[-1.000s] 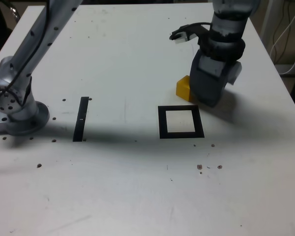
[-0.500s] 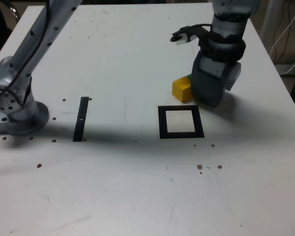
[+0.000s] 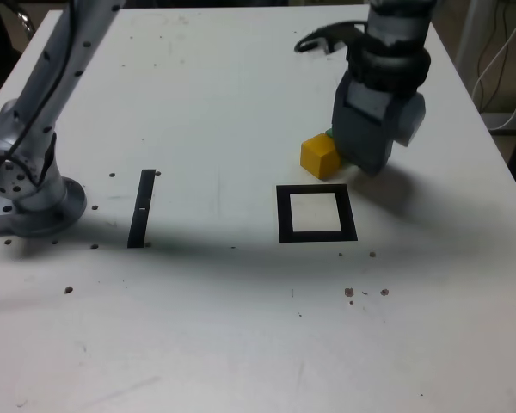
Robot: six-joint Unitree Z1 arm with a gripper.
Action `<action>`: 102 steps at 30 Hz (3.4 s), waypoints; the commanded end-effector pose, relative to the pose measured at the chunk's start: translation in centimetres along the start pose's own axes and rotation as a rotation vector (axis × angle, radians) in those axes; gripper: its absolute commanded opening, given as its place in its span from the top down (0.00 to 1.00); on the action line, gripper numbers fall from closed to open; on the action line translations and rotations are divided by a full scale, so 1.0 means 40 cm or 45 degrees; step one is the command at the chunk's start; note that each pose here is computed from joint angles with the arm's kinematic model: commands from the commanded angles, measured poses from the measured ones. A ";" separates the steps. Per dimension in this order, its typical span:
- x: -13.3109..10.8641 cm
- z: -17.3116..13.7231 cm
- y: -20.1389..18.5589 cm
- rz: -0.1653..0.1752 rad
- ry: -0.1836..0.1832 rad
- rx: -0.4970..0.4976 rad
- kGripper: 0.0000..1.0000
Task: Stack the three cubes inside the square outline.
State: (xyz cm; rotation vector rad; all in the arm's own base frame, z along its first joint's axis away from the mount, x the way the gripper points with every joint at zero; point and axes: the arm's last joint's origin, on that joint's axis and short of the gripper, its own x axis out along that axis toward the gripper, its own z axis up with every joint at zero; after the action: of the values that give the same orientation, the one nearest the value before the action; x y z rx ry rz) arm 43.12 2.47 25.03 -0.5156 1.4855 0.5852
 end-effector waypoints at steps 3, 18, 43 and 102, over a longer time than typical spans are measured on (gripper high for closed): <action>-0.028 -0.036 -0.012 -0.056 0.027 0.125 0.77; -0.001 -0.149 0.036 -0.139 0.105 0.859 0.77; 0.026 -0.287 0.028 0.074 -0.019 0.797 0.78; -0.034 -0.296 0.050 0.066 -0.072 1.052 0.01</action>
State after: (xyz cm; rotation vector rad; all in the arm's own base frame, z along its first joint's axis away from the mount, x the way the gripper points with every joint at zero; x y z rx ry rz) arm 33.27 -3.66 24.93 0.1644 1.5462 0.0172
